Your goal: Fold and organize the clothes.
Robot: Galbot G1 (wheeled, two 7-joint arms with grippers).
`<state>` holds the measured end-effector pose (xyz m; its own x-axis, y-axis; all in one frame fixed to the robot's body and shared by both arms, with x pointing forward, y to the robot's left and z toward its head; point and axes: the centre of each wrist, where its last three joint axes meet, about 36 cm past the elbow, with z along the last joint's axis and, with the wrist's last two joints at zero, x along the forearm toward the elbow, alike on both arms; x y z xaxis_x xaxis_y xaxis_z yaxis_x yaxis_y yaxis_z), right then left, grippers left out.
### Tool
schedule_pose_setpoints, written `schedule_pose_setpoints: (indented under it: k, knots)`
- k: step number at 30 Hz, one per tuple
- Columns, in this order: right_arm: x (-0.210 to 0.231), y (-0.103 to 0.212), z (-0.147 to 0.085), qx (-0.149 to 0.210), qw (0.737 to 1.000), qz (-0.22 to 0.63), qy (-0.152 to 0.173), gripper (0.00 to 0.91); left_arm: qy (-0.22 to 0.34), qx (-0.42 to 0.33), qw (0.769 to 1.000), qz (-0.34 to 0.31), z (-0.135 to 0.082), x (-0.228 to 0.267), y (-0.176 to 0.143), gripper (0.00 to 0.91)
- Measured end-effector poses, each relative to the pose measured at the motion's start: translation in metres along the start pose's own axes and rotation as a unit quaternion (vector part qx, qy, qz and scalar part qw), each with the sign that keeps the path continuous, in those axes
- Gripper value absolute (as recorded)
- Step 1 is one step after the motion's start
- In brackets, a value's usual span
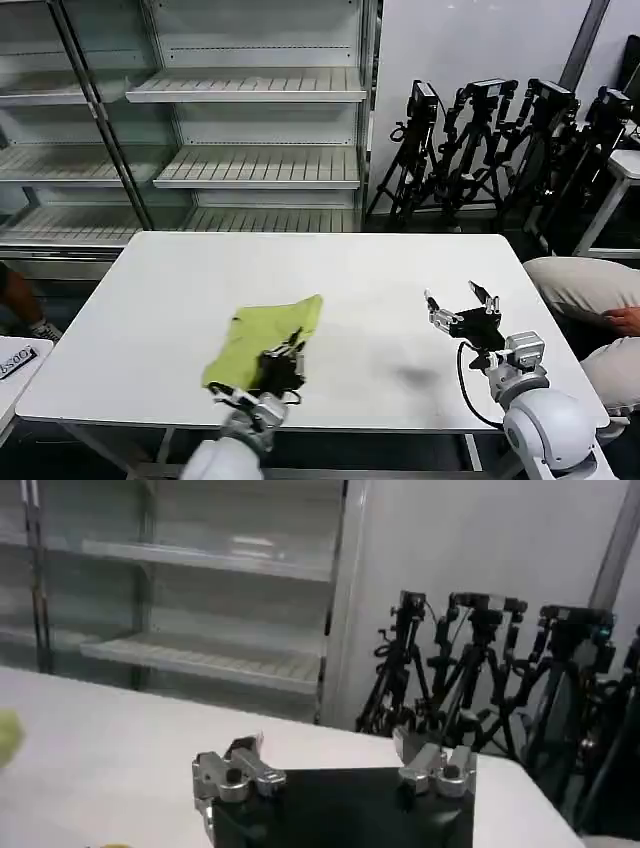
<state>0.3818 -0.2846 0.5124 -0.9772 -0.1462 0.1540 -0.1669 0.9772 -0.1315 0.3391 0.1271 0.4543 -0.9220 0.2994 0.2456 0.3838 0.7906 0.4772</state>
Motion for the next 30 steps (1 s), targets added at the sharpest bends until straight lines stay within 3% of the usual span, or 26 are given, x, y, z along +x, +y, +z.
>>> schedule_pose_setpoints:
  k: [7,14,19,30]
  knots:
    - [-0.009,-0.008,-0.003,0.004,1.0,0.002,-0.012,0.907,-0.032,0.057,0.998,0.018,-0.035,-0.021,-0.03,0.907]
    - [-0.016,-0.012,0.001,0.0,1.0,-0.002,-0.016,0.907,-0.067,0.119,0.99,0.019,-0.063,-0.03,-0.022,0.907]
    - [-0.02,-0.015,0.004,0.0,1.0,-0.001,-0.018,0.907,-0.077,0.159,0.984,0.015,-0.064,-0.028,0.001,0.907]
    - [-0.022,-0.024,0.003,0.007,1.0,0.007,-0.022,0.907,-0.095,0.206,0.973,0.044,-0.065,-0.019,0.003,0.907]
